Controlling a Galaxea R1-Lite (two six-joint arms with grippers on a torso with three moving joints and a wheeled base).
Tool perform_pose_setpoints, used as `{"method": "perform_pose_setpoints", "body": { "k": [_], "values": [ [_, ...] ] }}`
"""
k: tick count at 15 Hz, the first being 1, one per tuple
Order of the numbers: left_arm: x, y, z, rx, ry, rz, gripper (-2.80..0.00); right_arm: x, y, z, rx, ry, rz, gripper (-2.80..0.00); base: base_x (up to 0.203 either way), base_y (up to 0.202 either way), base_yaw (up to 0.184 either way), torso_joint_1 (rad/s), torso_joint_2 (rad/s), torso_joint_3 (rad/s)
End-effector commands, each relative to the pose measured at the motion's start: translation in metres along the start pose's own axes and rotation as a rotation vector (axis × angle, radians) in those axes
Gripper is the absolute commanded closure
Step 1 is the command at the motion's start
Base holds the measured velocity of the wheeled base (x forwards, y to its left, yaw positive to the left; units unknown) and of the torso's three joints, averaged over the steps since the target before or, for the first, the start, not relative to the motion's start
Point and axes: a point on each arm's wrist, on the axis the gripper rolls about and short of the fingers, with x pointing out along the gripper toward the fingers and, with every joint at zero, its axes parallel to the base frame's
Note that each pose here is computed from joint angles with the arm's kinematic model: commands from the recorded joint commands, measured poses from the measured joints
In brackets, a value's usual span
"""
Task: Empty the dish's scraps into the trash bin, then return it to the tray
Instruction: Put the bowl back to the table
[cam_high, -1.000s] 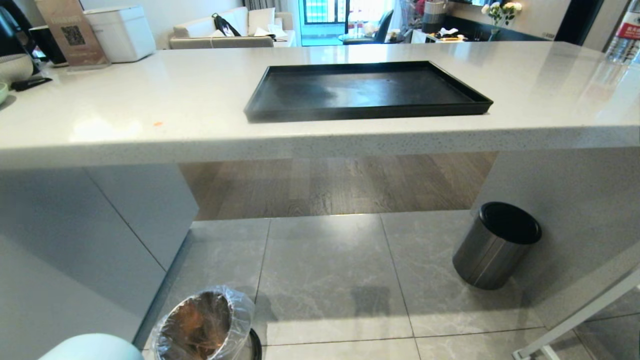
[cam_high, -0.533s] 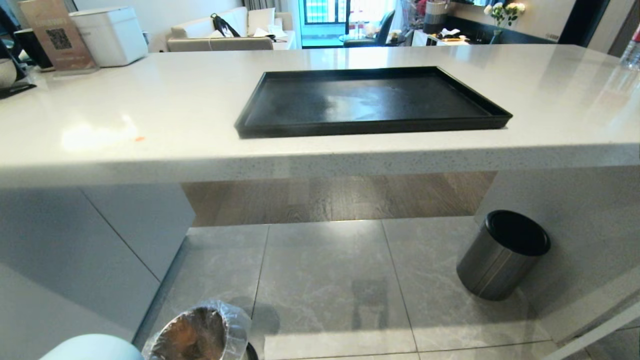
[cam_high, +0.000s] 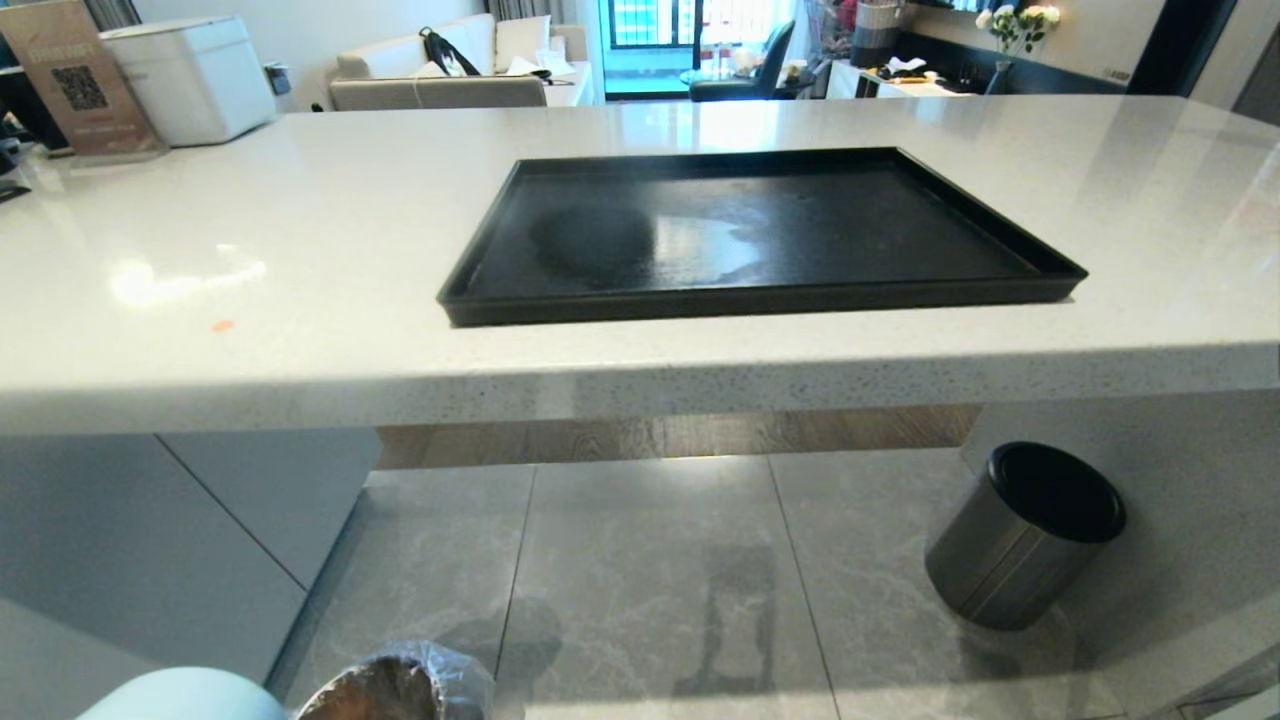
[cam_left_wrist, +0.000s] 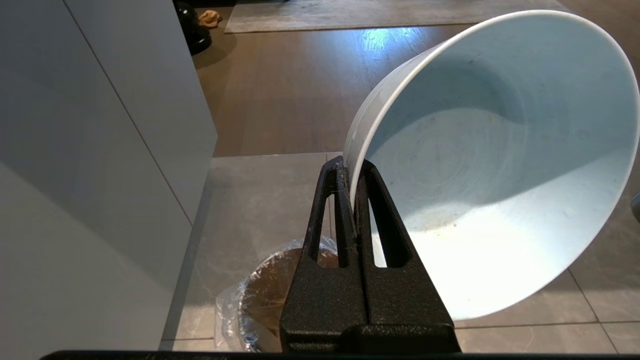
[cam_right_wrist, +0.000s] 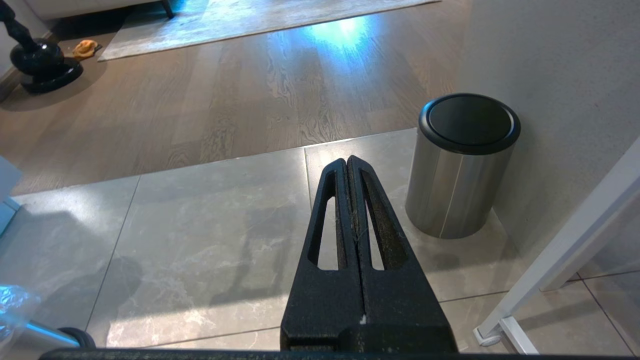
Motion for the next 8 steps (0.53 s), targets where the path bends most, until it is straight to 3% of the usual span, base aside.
{"method": "perform_pose_setpoints", "body": {
  "k": [1, 8],
  "values": [
    [0.0001, 0.0, 0.0001, 0.0, 0.0, 0.0, 0.0, -0.0001, 0.0, 0.0003, 0.0, -0.002, 0.0, 0.0, 0.0, 0.0, 0.0, 0.0, 0.0, 0.0],
    [0.0001, 0.0, 0.0001, 0.0, 0.0, 0.0, 0.0, -0.0001, 0.0, 0.0002, 0.002, -0.001, 0.0, 0.0, 0.0, 0.0, 0.0, 0.0, 0.0, 0.0]
  ]
}}
